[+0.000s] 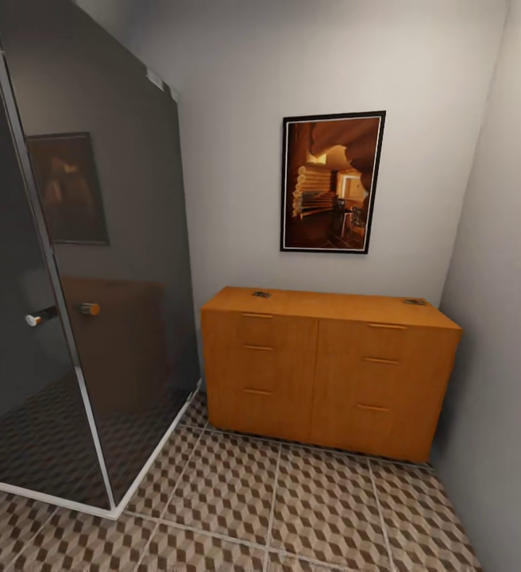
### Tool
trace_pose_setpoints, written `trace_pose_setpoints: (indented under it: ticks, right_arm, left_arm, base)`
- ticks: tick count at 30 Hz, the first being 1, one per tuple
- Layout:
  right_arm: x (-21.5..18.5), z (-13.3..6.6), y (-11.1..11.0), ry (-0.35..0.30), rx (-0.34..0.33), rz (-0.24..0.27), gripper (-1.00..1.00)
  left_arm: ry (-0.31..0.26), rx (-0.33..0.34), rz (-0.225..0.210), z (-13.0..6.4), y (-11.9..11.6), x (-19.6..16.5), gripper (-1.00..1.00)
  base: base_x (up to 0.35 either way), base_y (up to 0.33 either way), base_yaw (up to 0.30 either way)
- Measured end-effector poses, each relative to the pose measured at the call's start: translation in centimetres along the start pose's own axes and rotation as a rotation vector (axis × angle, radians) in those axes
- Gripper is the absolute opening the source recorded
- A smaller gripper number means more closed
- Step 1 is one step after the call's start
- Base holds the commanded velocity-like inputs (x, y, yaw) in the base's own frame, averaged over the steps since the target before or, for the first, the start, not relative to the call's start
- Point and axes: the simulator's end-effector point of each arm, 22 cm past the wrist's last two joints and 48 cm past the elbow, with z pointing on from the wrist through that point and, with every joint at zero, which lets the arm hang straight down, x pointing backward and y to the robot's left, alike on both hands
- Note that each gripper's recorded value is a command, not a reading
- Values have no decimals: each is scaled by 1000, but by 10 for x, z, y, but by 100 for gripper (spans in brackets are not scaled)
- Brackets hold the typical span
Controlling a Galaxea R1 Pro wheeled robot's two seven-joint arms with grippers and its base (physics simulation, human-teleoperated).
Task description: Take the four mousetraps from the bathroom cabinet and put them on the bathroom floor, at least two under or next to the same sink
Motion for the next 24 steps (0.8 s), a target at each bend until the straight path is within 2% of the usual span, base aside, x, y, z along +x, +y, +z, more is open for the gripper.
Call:
trace_pose_setpoints:
  ticks: [1,2,3,4,5,8,11,12,13,15,17,18,19,20,21,24]
  right_arm:
    - [-5,3,-2,-8,26,-3,-100]
    - [-17,9,-9,-28,107,-7,-100]
    - [-22,12,-10,-34,138,-9,-100]
    - [-28,15,-13,-44,200,-11,-100]
    - [-37,18,-18,-57,295,-12,-100]
    - [-50,16,-26,-77,459,3,-100]
    - [-56,8,-37,-86,572,12,-100]
    - [-57,6,-41,-91,601,22,-100]
    - [-60,5,-41,-98,618,50,-100]
    - [-63,6,-39,-113,639,162,-100]
    - [-60,4,-41,-122,658,280,-100]
    - [-59,4,-41,-124,663,309,-100]
    - [-56,3,-43,-130,675,381,-100]
    - [-55,2,-43,-134,681,423,-100]
    - [-52,1,-44,-138,688,474,-100]
    - [-54,4,-40,-146,676,526,-100]
  left_arm:
    - [-8,3,-6,0,-2,2,-100]
    - [-25,9,-26,1,-8,7,-100]
    - [-29,11,-33,2,-9,9,-100]
    - [-35,10,-46,2,-10,10,-100]
    - [-41,6,-63,2,-9,11,-100]
    - [-47,-6,-88,2,-4,12,-100]
    - [-54,-28,-112,3,6,10,-100]
    - [-55,-35,-138,3,9,10,-100]
    - [-56,-42,-176,3,12,10,-100]
    - [-62,-54,-248,3,16,9,-100]
    - [-72,-65,-294,2,21,7,-100]
    - [-75,-70,-303,2,23,6,-100]
    - [-85,-94,-323,2,34,4,-100]
    - [-93,-113,-336,2,43,3,-100]
    - [-100,-136,-368,1,54,2,-100]
    - [-103,-151,-445,1,59,4,-100]
  base:
    - [-296,0,17]
    - [-292,0,32]
    - [-285,0,49]
    - [-262,0,29]
    - [-237,0,19]
    - [-188,0,8]
    - [-126,0,2]
    - [-69,0,1]
    - [-35,0,0]
    - [-19,0,0]
    - [-8,0,0]
    - [-4,0,0]
    - [-2,0,0]
    - [-1,0,0]
    - [0,0,0]
    - [0,0,0]
